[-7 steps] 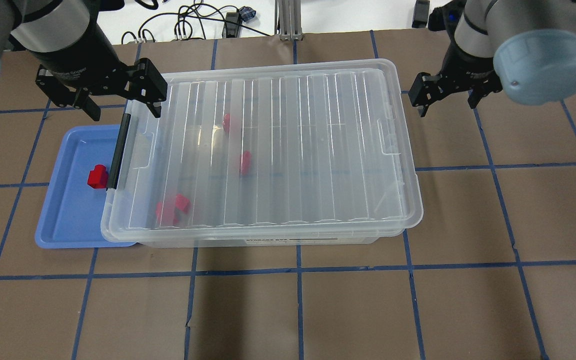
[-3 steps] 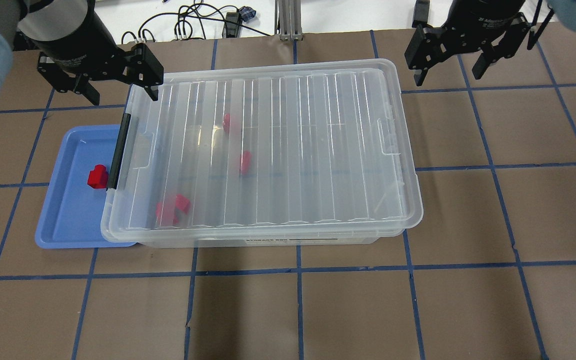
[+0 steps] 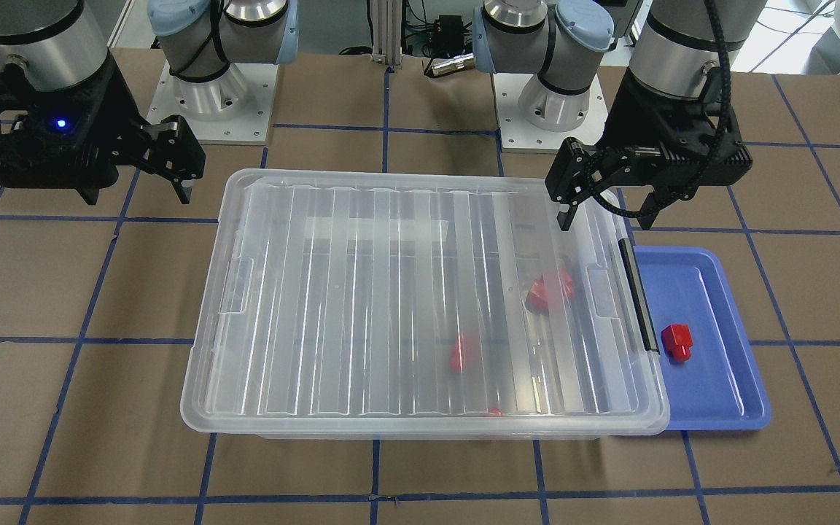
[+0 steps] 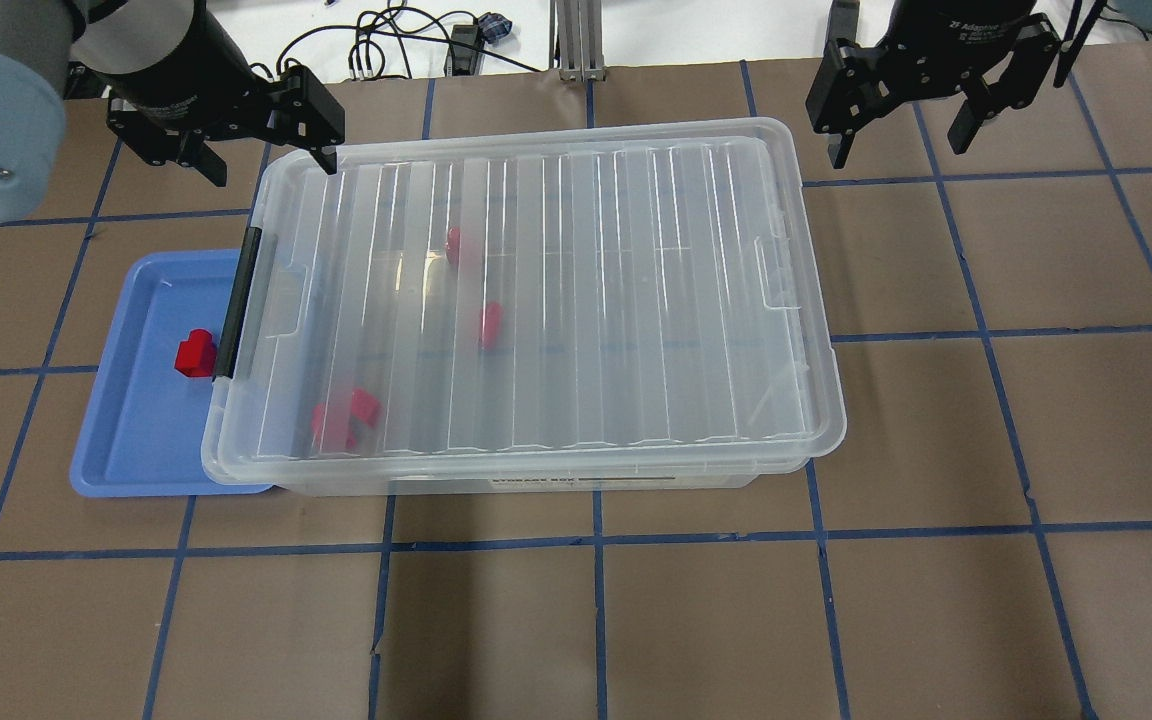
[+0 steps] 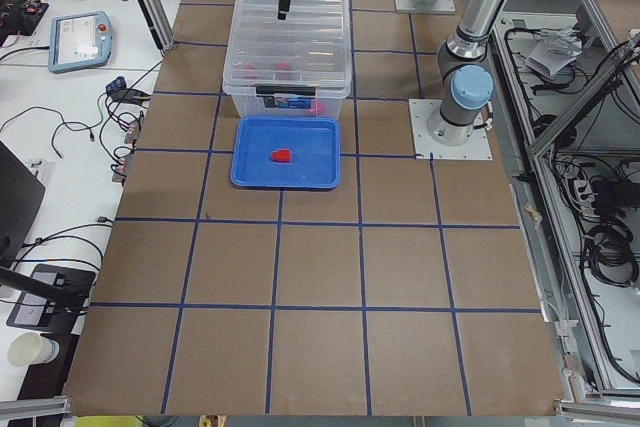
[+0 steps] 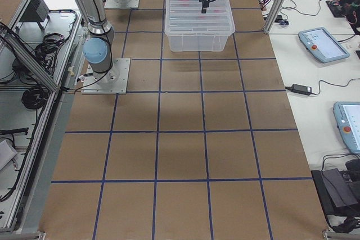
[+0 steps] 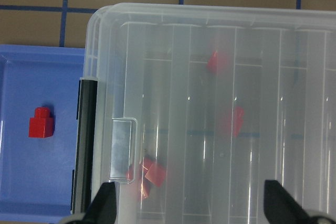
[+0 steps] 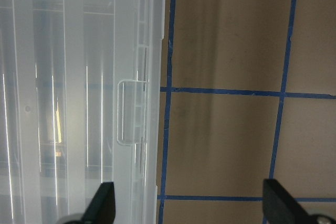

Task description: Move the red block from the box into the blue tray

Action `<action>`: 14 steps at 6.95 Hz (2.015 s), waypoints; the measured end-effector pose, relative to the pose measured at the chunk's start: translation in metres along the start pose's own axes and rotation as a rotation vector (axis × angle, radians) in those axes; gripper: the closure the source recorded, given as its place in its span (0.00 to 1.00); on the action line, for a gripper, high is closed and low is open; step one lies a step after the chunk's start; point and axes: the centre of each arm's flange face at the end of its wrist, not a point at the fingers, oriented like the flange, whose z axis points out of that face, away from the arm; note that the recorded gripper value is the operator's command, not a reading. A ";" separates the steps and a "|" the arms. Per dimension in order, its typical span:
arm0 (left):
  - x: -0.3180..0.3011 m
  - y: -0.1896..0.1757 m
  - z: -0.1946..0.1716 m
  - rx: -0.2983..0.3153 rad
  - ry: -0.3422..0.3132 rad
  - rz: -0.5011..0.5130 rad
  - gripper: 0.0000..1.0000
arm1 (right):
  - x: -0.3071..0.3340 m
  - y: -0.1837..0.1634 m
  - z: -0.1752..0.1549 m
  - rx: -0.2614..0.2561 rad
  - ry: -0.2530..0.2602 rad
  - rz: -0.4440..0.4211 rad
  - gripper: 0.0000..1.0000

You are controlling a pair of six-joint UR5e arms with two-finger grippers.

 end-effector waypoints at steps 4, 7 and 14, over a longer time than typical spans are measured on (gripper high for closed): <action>0.000 -0.004 -0.023 -0.054 0.003 -0.015 0.00 | 0.002 -0.004 0.001 0.002 0.014 -0.003 0.00; 0.000 -0.001 -0.018 -0.106 -0.004 -0.002 0.00 | 0.002 -0.004 0.000 0.003 0.016 -0.003 0.00; 0.001 0.007 -0.016 -0.115 -0.001 0.002 0.00 | 0.001 -0.004 0.001 0.002 0.013 -0.004 0.00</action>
